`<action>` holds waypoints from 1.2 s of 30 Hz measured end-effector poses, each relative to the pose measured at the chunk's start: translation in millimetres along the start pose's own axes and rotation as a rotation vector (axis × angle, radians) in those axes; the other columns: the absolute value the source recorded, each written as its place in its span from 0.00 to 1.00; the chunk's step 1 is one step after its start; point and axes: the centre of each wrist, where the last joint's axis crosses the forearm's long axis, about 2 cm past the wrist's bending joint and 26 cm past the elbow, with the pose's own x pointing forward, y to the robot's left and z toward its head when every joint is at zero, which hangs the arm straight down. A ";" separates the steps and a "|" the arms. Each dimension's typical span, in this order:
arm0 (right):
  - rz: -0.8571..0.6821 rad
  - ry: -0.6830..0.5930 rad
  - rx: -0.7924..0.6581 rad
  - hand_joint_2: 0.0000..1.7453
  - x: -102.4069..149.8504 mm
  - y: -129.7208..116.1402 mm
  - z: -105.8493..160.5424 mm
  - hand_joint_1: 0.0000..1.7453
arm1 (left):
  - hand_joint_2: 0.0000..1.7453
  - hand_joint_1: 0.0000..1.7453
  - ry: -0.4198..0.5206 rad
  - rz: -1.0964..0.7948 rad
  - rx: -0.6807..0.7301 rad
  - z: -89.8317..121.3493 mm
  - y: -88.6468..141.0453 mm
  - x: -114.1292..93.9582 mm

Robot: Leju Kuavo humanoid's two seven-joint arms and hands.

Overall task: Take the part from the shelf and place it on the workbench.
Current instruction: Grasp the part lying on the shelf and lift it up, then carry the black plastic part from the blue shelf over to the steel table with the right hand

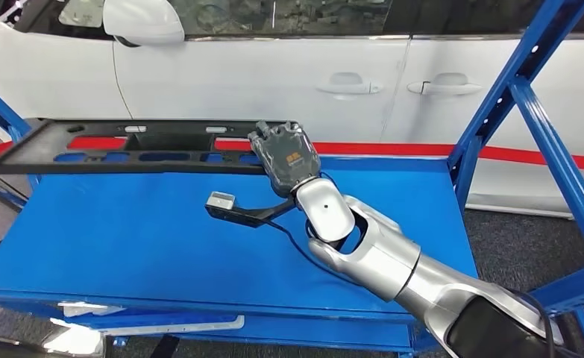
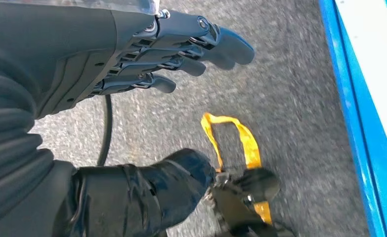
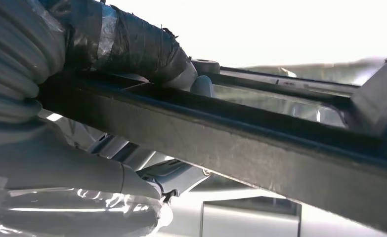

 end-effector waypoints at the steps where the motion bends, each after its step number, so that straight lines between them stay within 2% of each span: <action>1: -0.003 -0.004 -0.019 1.00 0.8 -1.3 0.7 1.00 | 1.00 0.00 0.004 0.003 0.001 0.0 0.0 -0.2; 10: -0.029 -0.028 -0.128 1.00 4.9 -14.3 4.4 1.00 | 1.00 0.00 0.017 0.008 0.001 0.0 -0.7 0.3; 36: -0.055 -0.035 -0.203 1.00 4.6 -25.7 11.1 1.00 | 1.00 0.00 0.031 0.021 -0.006 0.7 -6.2 0.5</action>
